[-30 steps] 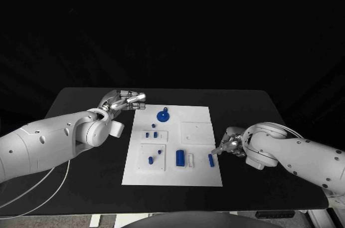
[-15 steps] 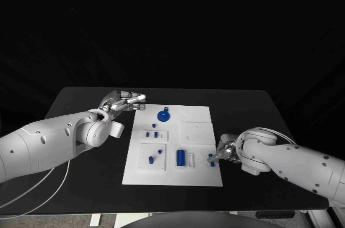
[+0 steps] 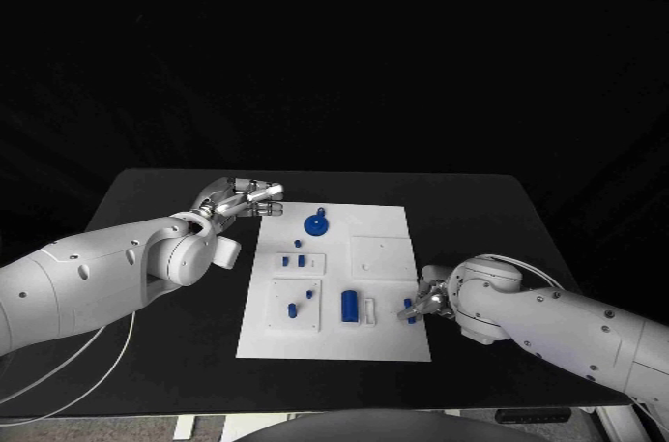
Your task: Assemble the parts on the task board
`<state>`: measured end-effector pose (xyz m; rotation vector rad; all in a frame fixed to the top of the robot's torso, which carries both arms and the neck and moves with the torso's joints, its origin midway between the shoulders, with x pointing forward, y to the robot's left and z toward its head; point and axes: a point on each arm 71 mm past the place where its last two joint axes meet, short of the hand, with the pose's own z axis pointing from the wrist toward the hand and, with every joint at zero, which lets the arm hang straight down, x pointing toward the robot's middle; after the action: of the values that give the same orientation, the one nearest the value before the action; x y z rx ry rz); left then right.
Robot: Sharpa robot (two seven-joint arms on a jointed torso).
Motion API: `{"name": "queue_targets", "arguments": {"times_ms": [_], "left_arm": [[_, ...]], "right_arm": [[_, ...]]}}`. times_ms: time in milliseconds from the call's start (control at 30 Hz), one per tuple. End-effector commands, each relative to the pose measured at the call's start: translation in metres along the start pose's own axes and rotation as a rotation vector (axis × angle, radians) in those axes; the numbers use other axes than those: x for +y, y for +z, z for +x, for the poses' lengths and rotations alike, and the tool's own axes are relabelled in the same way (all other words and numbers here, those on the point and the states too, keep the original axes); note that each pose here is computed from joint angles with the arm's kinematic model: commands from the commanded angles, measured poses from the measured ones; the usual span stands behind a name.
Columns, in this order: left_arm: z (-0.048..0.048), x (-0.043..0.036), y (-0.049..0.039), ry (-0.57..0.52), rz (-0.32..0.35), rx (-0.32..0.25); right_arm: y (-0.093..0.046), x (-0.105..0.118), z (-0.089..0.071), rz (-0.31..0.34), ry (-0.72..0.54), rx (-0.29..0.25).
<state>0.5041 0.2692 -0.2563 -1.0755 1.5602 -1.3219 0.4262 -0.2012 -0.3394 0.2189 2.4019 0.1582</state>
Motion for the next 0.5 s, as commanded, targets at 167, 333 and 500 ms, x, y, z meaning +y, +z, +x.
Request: {"name": "queue_targets", "arguments": {"times_ms": [167, 333, 500], "left_arm": [[0.0044, -0.0004, -0.001, -0.011, -0.003, 0.034], [0.0045, -0.0003, -0.0017, -0.014, -0.006, 0.041], [0.0047, 0.0, -0.002, -0.014, -0.008, 0.044]], "right_arm": [[0.011, -0.001, 0.01, 0.04, -0.061, -0.077], [0.013, 0.0, 0.014, 0.045, -0.066, -0.089], [0.013, 0.002, 0.017, 0.036, -0.082, -0.058]]}}
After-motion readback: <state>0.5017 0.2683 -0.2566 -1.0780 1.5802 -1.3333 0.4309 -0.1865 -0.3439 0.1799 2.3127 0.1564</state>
